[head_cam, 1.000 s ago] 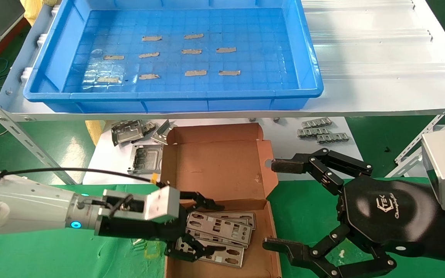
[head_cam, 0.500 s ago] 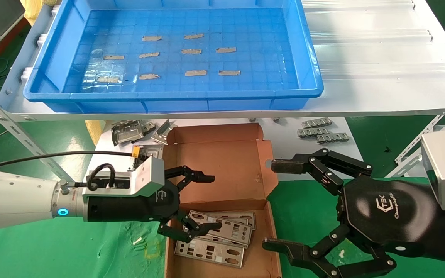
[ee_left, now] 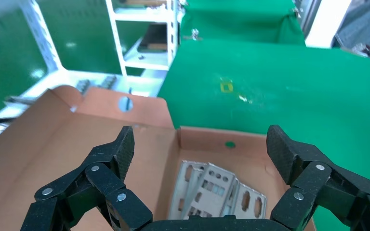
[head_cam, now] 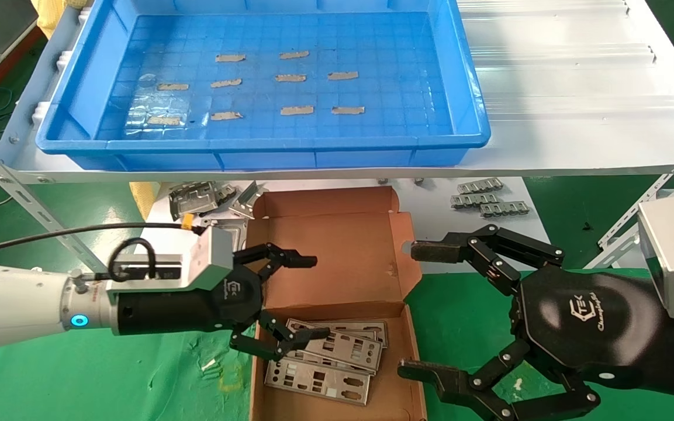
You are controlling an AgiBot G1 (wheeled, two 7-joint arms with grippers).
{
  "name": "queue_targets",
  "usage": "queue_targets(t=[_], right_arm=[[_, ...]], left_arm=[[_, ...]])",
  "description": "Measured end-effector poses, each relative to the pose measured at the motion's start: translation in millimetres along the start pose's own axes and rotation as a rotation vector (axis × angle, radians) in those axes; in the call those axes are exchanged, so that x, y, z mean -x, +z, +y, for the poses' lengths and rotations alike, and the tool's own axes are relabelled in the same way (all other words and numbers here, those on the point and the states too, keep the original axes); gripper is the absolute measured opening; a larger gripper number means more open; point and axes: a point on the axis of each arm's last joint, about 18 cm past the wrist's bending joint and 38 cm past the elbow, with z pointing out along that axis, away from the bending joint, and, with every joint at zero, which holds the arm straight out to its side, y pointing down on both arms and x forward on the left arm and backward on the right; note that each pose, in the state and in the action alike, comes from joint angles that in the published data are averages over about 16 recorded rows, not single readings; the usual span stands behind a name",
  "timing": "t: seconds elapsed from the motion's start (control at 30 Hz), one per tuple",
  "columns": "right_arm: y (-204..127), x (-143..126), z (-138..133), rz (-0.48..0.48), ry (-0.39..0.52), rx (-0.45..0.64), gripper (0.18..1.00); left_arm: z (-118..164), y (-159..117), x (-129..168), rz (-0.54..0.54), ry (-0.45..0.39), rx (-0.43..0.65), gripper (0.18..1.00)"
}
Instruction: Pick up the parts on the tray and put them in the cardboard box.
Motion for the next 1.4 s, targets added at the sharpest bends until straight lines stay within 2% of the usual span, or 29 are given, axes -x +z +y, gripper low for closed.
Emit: queue_targets(t=[0.7,1.4], right_arm=[[0.0,0.0,0.0,0.0,0.0,0.0,1.0],[0.0,0.0,0.0,0.0,0.0,0.0,1.0]], left_arm=[[-35.9,-53.0,-18.2,-0.053,-0.032,-0.117,1.001],[-87.4,-100.5,-62.5,-0.029,-0.04,-0.165,1.001]])
